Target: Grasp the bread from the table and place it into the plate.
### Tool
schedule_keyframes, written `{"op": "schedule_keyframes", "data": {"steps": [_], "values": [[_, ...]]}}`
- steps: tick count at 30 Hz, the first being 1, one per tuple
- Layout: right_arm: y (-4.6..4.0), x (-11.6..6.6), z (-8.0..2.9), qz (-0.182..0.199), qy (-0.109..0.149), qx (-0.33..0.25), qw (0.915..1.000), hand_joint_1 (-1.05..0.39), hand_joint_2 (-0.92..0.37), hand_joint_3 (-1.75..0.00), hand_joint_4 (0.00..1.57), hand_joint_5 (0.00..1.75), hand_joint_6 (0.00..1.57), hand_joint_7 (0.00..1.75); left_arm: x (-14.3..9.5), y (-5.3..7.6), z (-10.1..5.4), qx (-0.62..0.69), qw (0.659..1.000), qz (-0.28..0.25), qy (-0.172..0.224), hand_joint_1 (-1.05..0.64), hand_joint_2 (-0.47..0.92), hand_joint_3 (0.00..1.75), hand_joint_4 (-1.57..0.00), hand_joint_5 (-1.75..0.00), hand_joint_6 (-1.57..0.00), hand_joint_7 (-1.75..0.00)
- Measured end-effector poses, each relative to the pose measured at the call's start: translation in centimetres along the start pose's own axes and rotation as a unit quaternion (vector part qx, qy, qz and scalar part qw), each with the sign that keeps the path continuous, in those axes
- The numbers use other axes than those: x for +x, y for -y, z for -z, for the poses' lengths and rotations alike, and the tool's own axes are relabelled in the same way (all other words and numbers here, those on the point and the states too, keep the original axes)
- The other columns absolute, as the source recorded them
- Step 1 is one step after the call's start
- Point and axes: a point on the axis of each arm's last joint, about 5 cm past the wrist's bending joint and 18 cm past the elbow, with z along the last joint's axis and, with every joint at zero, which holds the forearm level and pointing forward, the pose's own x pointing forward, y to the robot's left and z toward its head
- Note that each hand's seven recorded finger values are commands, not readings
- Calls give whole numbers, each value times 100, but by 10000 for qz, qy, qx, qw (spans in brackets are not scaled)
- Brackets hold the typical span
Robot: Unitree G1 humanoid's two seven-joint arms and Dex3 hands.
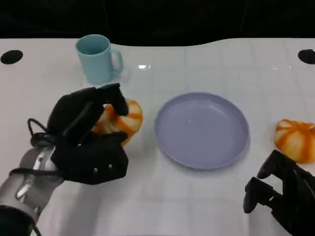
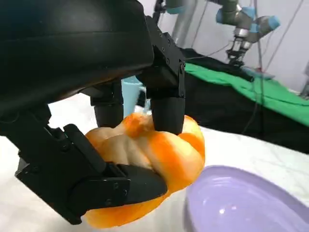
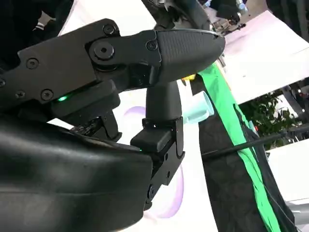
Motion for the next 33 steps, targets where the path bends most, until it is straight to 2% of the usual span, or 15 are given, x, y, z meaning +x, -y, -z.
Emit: {"op": "schedule_keyframes", "data": {"steps": [8, 16, 19, 24, 29, 33], "values": [[3, -4, 2, 24, -2, 2, 10000, -60, -92, -36, 75, 175, 59, 161, 255, 38, -172, -46, 9988, 112, 472, -19, 41, 129, -84, -175, -68, -175], [7, -9, 2, -21, 3, 19, 10000, -60, -92, -37, 74, 175, 58, 161, 474, 150, -395, 199, 9950, 351, 918, -16, 43, 126, -91, -175, -68, -175], [10, -14, 3, -9, -4, 23, 10000, -60, -92, -36, 74, 175, 58, 160, 520, 233, -471, 306, 9926, 358, 1117, -18, 45, 123, -92, -175, -68, -175], [13, -24, 6, 0, -12, 36, 10000, -59, -92, -36, 74, 175, 58, 161, 556, 374, -568, 295, 9902, 493, 1276, -20, 48, 122, -90, -175, -66, -175], [13, -27, 8, -13, -62, 63, 10000, -59, -92, -36, 74, 175, 57, 161, 644, 410, -675, 302, 9886, 567, 1363, -22, 52, 122, -90, -175, -67, -175], [17, -34, 7, -1, -66, 64, 10000, -59, -92, -36, 73, 175, 57, 162, 660, 477, -719, 349, 9871, 745, 1371, -22, 50, 114, -89, -175, -67, -175]]}}
